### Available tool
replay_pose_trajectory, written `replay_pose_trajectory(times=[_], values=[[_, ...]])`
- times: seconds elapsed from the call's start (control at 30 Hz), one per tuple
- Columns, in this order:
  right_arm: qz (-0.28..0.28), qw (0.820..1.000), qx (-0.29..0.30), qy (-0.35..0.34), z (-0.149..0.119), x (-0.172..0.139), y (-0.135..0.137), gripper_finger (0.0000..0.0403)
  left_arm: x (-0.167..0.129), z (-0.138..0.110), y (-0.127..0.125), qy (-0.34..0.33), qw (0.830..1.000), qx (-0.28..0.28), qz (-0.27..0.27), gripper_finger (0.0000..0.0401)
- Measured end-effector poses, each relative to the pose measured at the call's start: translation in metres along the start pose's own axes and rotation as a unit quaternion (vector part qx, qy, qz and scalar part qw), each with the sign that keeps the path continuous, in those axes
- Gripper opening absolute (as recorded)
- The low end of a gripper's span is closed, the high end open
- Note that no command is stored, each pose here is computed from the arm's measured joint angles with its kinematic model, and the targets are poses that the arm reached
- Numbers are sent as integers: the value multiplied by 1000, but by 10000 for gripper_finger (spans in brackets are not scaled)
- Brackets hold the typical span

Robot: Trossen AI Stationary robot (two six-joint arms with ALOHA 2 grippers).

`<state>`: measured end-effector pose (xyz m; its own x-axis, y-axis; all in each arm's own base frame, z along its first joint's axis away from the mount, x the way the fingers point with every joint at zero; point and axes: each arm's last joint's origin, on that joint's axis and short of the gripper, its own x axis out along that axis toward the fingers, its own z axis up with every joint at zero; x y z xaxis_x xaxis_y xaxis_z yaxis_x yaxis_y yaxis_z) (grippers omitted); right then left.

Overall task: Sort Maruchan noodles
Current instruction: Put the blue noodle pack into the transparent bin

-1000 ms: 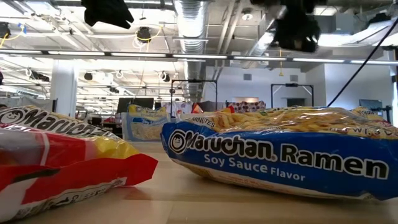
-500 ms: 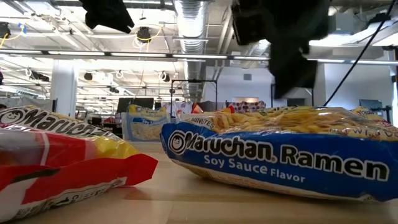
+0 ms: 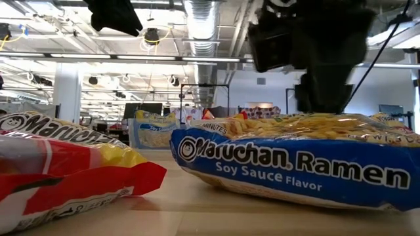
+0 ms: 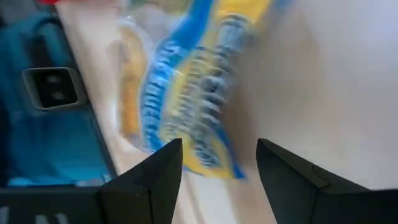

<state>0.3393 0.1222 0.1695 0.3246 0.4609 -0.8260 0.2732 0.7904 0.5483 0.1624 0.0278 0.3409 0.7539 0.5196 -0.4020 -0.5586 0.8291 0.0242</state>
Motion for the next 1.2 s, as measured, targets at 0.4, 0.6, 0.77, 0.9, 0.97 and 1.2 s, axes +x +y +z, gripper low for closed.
replay_pose_trajectory(times=[0.4, 0.6, 0.77, 0.9, 0.97, 1.2], values=[[2, 1000, 7, 17, 3, 21, -7, 225, 1, 0, 0, 1, 1000, 3, 2, 143], [1, 1000, 16, 25, 3, 25, -9, 161, 1, -1, 0, 3, 1000, 4, 5, 143], [11, 999, 18, 30, 5, 24, -10, 65, 1, -1, 0, 2, 1000, 4, 6, 143], [13, 999, 2, 35, 7, 22, -11, 10, 1, -1, 0, 2, 1000, 4, 6, 143], [11, 999, -7, 35, 10, 20, -11, 11, 1, 0, 0, 2, 1000, 8, 6, 143], [-45, 997, -44, 51, 26, -3, -6, 5, 1, -1, 0, 3, 999, 42, 5, 143]])
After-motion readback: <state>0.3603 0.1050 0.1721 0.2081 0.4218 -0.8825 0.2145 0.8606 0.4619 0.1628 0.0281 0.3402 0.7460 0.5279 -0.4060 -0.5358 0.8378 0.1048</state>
